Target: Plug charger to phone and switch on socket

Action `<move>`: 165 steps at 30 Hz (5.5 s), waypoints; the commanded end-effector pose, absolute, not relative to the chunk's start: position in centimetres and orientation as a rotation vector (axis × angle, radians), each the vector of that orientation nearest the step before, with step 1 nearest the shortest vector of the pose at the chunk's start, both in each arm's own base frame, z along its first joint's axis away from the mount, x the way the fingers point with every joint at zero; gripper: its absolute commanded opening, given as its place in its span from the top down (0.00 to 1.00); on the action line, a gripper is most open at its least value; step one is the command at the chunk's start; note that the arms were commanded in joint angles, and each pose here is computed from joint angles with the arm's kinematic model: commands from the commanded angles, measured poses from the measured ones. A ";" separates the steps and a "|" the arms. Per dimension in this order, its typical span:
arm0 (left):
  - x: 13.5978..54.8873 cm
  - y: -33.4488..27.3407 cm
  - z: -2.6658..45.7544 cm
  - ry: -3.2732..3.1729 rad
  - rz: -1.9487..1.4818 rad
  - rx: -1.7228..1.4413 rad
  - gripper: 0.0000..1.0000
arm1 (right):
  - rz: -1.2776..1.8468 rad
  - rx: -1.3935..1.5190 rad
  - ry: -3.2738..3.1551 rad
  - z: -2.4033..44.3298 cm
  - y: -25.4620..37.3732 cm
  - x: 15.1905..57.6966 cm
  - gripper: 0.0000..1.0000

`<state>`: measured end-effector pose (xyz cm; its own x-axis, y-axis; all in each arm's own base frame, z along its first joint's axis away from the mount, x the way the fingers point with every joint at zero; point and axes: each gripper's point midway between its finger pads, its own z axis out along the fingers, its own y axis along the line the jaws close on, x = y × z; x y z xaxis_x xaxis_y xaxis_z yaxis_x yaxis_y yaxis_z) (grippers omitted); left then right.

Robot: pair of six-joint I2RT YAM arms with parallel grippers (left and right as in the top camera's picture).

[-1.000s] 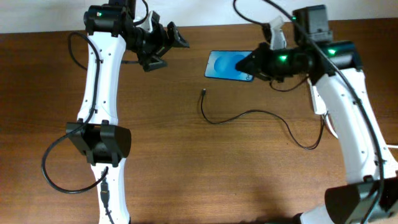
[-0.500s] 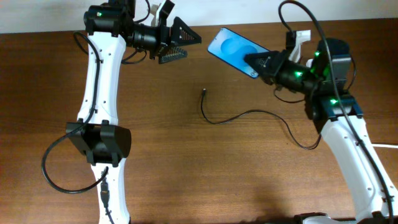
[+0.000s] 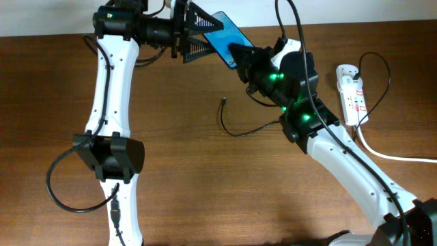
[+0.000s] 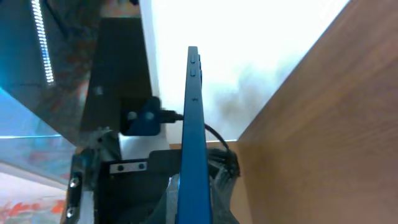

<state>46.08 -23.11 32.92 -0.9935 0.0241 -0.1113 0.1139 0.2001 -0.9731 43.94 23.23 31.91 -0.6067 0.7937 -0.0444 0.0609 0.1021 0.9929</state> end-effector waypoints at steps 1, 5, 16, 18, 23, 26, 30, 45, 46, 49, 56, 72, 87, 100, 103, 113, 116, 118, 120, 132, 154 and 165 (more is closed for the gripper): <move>46.4 -23.2 33.3 2.402 -1.945 0.062 0.07 | 1.560 0.892 1.710 32.7 24.3 44.0 0.96; 46.7 -23.1 33.0 2.415 -1.916 0.041 0.16 | 1.538 0.934 1.699 32.0 25.6 43.7 0.96; 48.7 -24.2 32.2 2.444 -1.779 -0.058 0.30 | 1.726 1.164 1.719 31.2 27.5 42.5 0.96; 48.9 -24.5 31.9 2.450 -1.741 -0.063 0.38 | 1.726 1.163 1.721 31.2 27.6 42.5 0.96; 50.1 -24.3 31.6 2.453 -1.679 -0.148 0.61 | 1.737 1.152 1.738 31.1 28.2 42.0 0.96; 50.4 -24.4 31.9 2.428 -1.674 -0.125 0.67 | 1.731 1.156 1.741 31.0 28.2 42.0 0.96; 50.5 -24.3 31.9 2.433 -1.677 -0.155 0.78 | 1.692 1.187 1.781 29.9 28.1 41.9 0.96; 52.1 -24.4 33.3 2.387 -1.735 -0.317 1.00 | 1.680 1.195 1.795 29.5 28.2 41.7 0.95; 52.1 -24.4 33.3 2.387 -1.735 -0.317 1.00 | 1.680 1.195 1.795 29.5 28.2 41.7 0.96; 52.1 -24.4 33.3 2.386 -1.735 -0.315 1.00 | 1.679 1.196 1.795 29.5 28.2 41.7 0.86; 52.1 -24.3 33.3 2.361 -1.702 -0.208 1.00 | 1.676 1.193 1.796 29.5 28.2 41.7 0.40; 50.8 -12.0 27.0 2.479 -1.263 0.049 1.00 | 0.699 0.142 2.427 17.5 23.5 37.4 0.25; 50.3 -8.9 26.4 2.519 -1.258 -0.077 1.00 | 0.727 0.219 2.750 10.0 25.1 45.4 0.53; 50.1 -8.9 26.4 2.529 -1.265 -0.093 1.00 | 0.667 0.260 2.879 0.6 25.7 45.5 0.65; 50.1 -8.9 26.4 2.530 -1.265 -0.093 1.00 | 0.638 0.282 2.872 0.5 25.4 45.7 0.70; 50.1 -8.9 26.4 2.530 -1.265 -0.093 1.00 | 0.620 0.313 2.909 -1.1 25.5 45.0 0.89; 50.1 -8.9 26.4 2.530 -1.264 -0.093 1.00 | 0.617 0.317 2.917 -1.1 25.4 44.9 0.96; 50.1 -8.9 26.4 2.530 -1.264 -0.093 1.00 | 0.615 0.320 2.922 -0.1 24.9 44.7 0.96; 50.1 -8.9 26.4 2.529 -1.264 -0.093 1.00 | 0.684 0.173 2.872 4.1 24.7 44.7 0.96; 49.3 -10.4 28.1 2.426 -1.396 0.091 1.00 | 0.896 -0.195 2.567 24.7 21.2 36.3 0.96; 45.3 -18.2 36.3 2.055 -2.068 0.350 1.00 | 1.490 -0.225 2.071 27.4 28.3 28.7 0.96; 45.4 -20.3 34.2 2.185 -1.936 0.356 1.00 | 1.461 -0.166 2.022 28.3 29.4 30.5 0.96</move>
<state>45.58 -19.72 34.10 -0.9509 0.0380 -0.3071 0.3094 0.0997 -0.9457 29.96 29.28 26.97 -0.8134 0.2282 -0.5351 -0.4325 0.3779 0.8186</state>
